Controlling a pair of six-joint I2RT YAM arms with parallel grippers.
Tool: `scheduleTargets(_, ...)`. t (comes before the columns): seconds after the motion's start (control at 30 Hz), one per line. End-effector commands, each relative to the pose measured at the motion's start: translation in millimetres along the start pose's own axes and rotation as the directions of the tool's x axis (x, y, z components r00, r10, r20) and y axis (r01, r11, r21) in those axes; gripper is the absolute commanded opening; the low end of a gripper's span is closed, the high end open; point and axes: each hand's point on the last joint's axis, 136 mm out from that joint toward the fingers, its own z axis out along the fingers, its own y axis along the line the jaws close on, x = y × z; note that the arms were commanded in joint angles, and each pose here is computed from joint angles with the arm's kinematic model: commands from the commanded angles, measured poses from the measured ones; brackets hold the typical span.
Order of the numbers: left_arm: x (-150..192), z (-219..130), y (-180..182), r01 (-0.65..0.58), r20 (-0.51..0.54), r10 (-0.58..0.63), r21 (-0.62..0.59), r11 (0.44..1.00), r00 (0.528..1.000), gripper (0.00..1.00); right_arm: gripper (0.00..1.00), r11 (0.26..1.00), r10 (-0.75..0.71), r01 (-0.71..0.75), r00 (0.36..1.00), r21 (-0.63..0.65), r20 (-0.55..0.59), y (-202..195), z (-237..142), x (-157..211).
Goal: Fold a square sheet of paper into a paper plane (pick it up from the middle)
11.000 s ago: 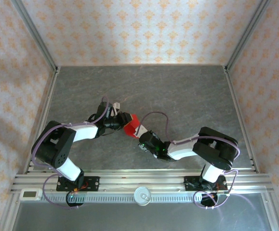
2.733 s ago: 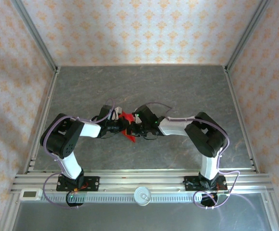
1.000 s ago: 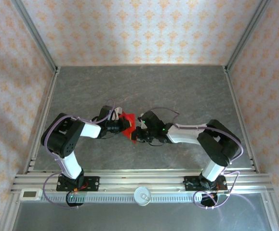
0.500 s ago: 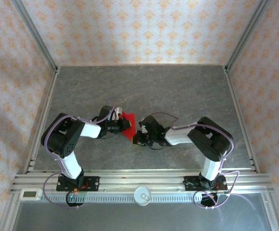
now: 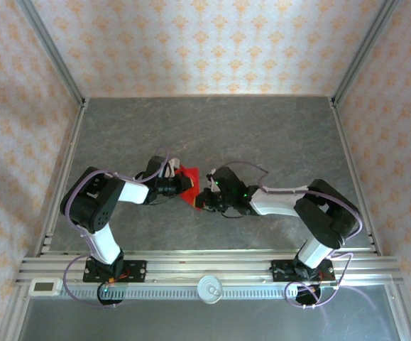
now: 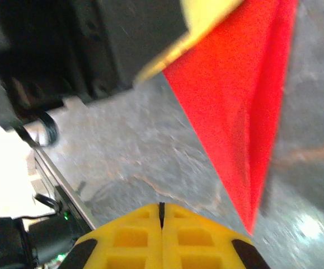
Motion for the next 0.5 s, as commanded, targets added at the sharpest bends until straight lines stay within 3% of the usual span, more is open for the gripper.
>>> scheduleTargets(0.0,26.7,1.8,47.2,0.059,-0.051,-0.069,-0.165,0.985,0.996,0.05,0.0,0.998,0.028,-0.029,0.999,0.052,0.035,-8.4,12.9,-17.0)
scheduleTargets(0.47,23.2,1.5,42.6,0.048,-0.048,-0.056,-0.156,0.987,0.997,0.05,0.0,0.994,0.022,-0.027,0.998,0.102,0.052,-17.0,38.0,-48.4)
